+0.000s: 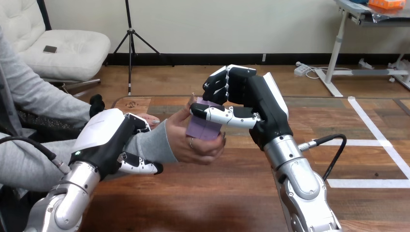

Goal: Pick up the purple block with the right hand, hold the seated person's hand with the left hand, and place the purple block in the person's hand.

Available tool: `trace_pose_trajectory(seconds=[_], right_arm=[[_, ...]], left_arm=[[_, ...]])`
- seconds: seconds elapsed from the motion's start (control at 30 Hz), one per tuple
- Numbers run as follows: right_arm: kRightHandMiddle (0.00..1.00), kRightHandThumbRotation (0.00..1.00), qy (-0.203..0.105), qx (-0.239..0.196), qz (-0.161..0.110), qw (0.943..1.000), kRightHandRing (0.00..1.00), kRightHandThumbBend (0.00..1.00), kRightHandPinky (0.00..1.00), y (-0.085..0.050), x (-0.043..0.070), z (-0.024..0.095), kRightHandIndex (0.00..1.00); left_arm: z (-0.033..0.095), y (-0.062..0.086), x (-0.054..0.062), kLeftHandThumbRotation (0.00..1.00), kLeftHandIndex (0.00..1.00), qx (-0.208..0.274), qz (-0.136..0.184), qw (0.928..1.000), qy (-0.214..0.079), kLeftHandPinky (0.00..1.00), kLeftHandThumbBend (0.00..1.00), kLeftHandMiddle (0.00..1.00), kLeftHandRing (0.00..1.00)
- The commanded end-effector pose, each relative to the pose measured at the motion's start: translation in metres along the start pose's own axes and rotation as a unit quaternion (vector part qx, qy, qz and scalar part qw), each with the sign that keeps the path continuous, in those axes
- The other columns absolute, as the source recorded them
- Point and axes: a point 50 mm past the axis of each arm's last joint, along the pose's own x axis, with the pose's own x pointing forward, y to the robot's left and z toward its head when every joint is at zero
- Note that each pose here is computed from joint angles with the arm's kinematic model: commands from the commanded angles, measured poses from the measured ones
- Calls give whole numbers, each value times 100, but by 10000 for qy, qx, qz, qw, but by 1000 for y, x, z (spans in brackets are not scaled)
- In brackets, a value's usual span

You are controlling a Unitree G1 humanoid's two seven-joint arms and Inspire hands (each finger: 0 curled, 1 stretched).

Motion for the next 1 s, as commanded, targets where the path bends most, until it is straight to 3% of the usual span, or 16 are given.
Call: trace_pose_trajectory(seconds=[0.0, 0.5, 0.97], right_arm=[[44, 0, 73, -62, 138, 9999, 41, 85, 36, 0, 1, 4, 45], [55, 4, 256, 14, 174, 9995, 51, 87, 44, -2, -2, 4, 56], [64, 31, 385, -80, 131, 9991, 62, 80, 54, -6, -4, 4, 64]], left_arm=[[28, 35, 17, 0, 34, -10, 790, 9947, -651, 15, 69, 31, 22], [28, 33, 16, 0, 34, -27, 808, 9948, -624, 15, 70, 31, 22], [28, 32, 15, 0, 36, 65, 859, 9944, -605, 16, 74, 32, 23]])
